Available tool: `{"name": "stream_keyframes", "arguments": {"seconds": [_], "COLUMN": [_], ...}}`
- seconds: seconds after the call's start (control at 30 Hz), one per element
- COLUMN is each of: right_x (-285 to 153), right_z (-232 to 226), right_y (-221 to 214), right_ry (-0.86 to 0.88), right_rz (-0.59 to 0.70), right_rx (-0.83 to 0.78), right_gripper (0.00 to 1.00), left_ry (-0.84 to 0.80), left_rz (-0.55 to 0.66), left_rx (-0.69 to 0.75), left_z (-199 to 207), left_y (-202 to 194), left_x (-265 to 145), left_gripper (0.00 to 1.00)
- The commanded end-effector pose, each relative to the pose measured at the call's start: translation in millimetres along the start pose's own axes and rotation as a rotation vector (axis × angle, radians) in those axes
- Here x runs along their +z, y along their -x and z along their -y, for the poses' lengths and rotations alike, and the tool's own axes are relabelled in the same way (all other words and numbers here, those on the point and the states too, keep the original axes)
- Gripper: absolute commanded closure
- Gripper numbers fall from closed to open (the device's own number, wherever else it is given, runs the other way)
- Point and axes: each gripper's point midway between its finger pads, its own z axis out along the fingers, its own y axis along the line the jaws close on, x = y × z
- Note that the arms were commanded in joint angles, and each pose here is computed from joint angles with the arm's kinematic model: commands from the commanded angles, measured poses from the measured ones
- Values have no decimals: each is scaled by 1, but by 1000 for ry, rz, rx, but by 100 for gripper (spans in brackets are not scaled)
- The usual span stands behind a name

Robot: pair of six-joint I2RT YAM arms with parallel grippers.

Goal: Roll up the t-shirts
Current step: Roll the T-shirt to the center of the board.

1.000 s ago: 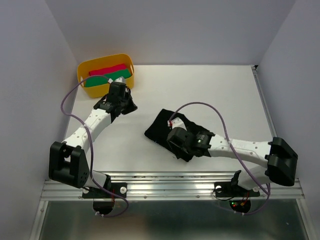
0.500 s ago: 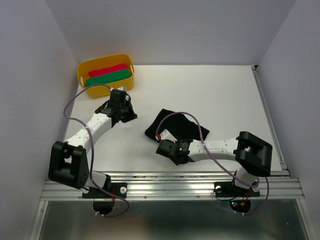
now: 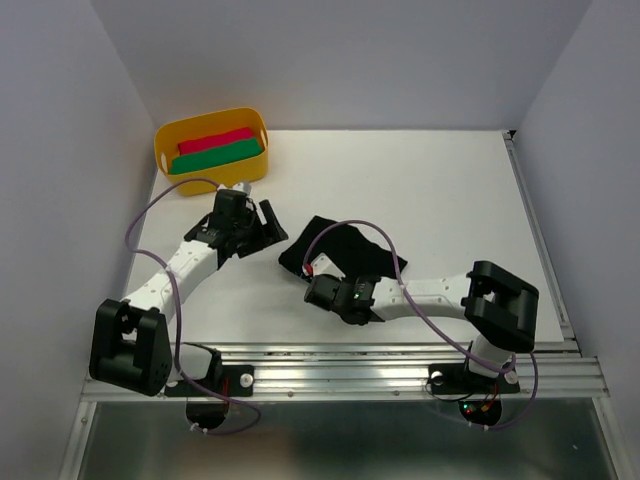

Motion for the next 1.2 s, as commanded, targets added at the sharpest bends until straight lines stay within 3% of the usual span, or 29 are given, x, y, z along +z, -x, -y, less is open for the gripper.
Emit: {"name": "stream_keyframes", "arguments": {"seconds": [0.0, 0.3, 0.63, 1.17], "right_x": [-15, -12, 5, 17], "right_z": [-39, -52, -58, -61], "right_y": [47, 54, 41, 43], "right_ry": [196, 246, 211, 192], "right_rz": [112, 97, 2, -49], "right_rx": [111, 159, 199, 241], "right_gripper": [99, 99, 99, 99], "left_ry": [-106, -180, -108, 11], "left_rz": [19, -56, 216, 80], "left_rx": [2, -113, -244, -343], "left_z": [14, 7, -7, -30], "left_y": [-3, -44, -10, -45], "left_x": [-5, 16, -26, -16], "left_gripper": [1, 1, 1, 2]}}
